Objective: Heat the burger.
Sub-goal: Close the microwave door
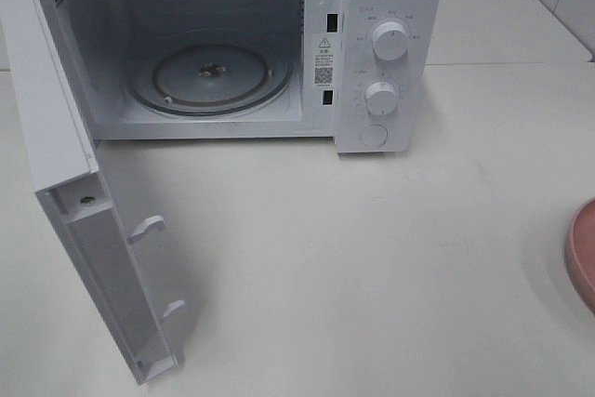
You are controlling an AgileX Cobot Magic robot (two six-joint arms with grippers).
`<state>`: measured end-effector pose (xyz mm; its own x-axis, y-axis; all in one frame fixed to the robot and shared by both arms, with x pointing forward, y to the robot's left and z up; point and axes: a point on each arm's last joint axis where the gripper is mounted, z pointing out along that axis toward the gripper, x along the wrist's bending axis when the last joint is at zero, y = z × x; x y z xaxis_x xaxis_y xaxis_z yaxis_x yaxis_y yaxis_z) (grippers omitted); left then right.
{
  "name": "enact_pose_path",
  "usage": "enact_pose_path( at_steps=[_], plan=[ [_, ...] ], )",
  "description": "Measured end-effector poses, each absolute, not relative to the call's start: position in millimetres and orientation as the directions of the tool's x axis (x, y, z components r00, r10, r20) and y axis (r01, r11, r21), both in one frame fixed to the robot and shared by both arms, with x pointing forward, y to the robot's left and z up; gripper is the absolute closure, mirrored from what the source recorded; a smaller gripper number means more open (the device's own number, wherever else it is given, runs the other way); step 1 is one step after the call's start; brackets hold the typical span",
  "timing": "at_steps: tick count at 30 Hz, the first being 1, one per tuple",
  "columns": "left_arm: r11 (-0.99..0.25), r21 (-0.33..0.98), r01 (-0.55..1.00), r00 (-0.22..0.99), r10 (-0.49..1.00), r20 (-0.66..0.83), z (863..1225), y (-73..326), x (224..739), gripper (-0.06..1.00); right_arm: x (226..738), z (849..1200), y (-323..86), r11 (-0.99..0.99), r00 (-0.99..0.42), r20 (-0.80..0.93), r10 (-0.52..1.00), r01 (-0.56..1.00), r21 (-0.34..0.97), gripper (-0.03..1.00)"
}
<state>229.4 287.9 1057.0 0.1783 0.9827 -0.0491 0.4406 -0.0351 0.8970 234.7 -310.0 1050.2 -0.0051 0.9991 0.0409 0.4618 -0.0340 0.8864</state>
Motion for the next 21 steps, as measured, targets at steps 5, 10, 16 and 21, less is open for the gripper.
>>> enact_pose_path(
  at_steps=[5,10,16,21],
  plan=[
    [-0.035,0.897,0.441,0.178,0.983,-0.049,1057.0,287.9,229.4,-0.04,234.7,1050.2,-310.0,-0.034,-0.005,0.041,0.999,0.462,0.886,0.21],
    [-0.035,0.897,0.441,0.178,0.983,-0.049,1057.0,287.9,229.4,-0.04,234.7,1050.2,-310.0,-0.034,-0.005,0.041,0.999,0.462,0.886,0.21],
    [-0.035,0.897,0.441,0.178,0.983,-0.049,1057.0,287.9,229.4,-0.04,234.7,1050.2,-310.0,-0.034,-0.005,0.041,0.999,0.462,0.886,0.21],
    [-0.035,0.897,0.441,0.178,0.983,-0.049,1057.0,287.9,229.4,-0.04,234.7,1050.2,-310.0,-0.034,-0.005,0.041,0.999,0.462,0.886,0.21]
  ],
)
